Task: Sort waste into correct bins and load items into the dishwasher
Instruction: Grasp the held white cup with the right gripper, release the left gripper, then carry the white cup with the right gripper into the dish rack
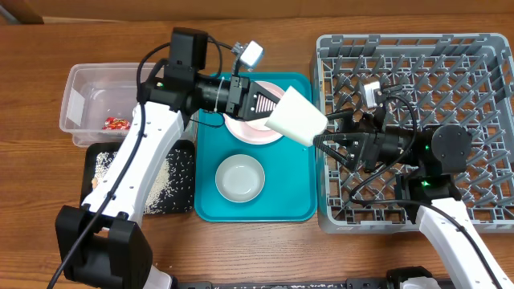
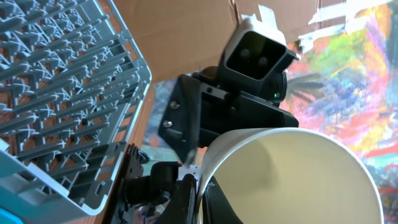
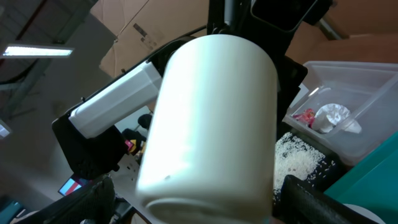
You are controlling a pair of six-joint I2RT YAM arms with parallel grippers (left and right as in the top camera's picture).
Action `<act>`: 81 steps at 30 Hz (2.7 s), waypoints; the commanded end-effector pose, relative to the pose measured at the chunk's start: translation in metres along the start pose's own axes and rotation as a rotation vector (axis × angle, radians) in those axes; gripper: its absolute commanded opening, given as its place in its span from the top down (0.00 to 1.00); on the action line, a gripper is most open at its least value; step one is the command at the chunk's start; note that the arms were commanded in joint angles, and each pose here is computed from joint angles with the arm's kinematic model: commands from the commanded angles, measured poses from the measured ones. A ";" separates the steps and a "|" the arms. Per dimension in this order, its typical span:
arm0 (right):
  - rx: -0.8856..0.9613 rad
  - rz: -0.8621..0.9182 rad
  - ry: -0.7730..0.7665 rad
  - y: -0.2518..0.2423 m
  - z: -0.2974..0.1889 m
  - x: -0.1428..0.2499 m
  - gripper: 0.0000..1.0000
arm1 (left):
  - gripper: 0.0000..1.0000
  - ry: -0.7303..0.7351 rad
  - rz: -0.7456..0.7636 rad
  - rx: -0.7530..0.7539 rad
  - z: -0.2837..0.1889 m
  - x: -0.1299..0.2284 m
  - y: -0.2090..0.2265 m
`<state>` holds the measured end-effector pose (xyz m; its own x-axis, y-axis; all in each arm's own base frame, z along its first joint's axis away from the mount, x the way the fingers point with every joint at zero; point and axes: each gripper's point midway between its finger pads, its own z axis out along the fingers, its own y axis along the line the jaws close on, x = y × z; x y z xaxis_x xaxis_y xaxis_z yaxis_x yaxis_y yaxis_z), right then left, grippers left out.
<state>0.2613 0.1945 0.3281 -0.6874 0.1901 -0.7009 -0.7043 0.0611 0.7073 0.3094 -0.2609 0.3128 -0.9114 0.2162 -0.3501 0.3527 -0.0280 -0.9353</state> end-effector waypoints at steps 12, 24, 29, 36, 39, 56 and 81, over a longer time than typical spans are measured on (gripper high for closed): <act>0.029 0.032 -0.048 -0.015 0.007 -0.007 0.26 | 0.96 -0.009 0.087 -0.042 0.007 -0.006 -0.002; 0.026 0.030 -0.055 -0.013 0.013 -0.007 0.39 | 0.96 -0.016 0.091 -0.055 0.007 -0.008 0.000; 0.033 0.031 -0.069 -0.015 0.013 -0.009 0.46 | 0.96 -0.022 0.091 -0.070 0.007 -0.009 0.002; 0.043 0.036 -0.066 -0.018 0.013 -0.008 0.49 | 0.72 -0.064 0.090 -0.128 -0.002 -0.017 0.012; 0.085 0.086 -0.071 -0.031 0.012 -0.005 0.51 | 0.60 -0.128 0.085 -0.216 -0.017 -0.028 0.027; 0.581 0.163 -0.175 -0.123 -0.017 -0.007 0.53 | 0.50 -0.294 -0.017 -0.506 -0.072 -0.045 0.078; 1.322 0.155 -0.039 -0.208 -0.100 -0.018 0.57 | 0.00 -0.335 -0.145 -0.865 -0.110 -0.026 0.131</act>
<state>0.3928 0.0822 0.1924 -0.7229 0.3220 -0.6113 0.0887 0.9207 0.3801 0.3986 -0.1647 0.1977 -0.9384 -0.1440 -0.3140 0.1152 0.7264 -0.6775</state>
